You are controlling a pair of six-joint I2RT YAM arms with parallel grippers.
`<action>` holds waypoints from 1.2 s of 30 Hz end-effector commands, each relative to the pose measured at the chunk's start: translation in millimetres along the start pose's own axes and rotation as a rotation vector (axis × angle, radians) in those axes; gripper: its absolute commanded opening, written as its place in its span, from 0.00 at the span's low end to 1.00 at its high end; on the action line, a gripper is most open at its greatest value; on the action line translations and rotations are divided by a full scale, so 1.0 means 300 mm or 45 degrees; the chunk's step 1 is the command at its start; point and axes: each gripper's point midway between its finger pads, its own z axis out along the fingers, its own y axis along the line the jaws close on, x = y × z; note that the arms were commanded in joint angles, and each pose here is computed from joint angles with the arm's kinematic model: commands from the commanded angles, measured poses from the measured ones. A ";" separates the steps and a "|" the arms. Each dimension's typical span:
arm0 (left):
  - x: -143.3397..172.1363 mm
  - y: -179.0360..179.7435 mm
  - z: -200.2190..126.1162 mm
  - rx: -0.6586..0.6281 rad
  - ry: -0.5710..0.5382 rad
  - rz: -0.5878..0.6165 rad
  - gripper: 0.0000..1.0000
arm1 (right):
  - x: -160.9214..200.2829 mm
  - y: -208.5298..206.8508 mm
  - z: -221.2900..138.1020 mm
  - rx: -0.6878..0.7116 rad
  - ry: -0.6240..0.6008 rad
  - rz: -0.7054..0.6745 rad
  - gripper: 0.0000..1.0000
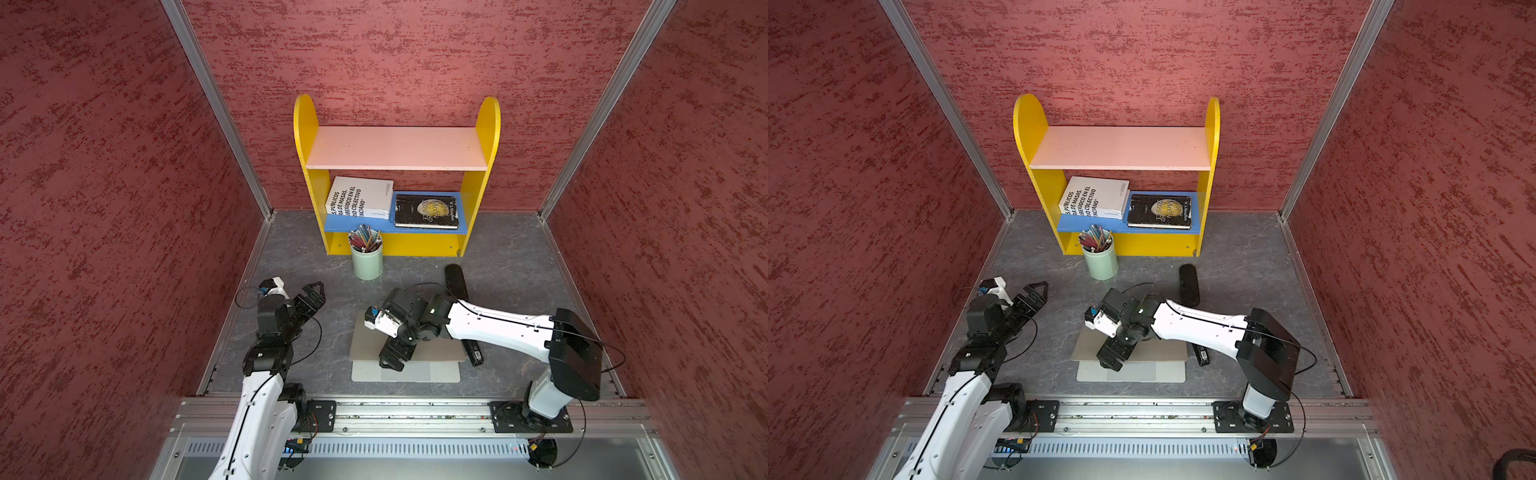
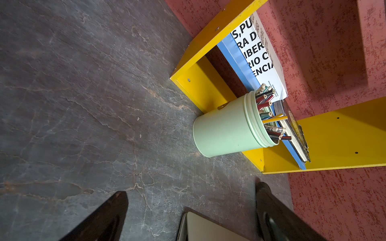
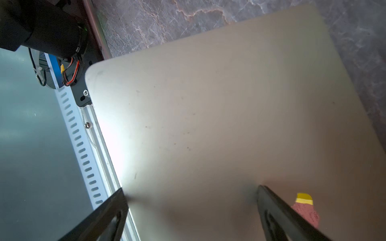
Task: Close the laptop lid and set it aside
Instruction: Close the lid of the laptop.
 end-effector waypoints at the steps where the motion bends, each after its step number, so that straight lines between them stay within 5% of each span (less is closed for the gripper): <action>1: 0.038 0.010 0.001 0.000 0.046 0.021 1.00 | 0.071 0.047 0.033 -0.073 0.091 0.040 0.98; 36: 0.123 0.002 0.007 0.009 0.167 0.075 1.00 | 0.138 -0.012 0.173 -0.031 0.192 0.117 0.98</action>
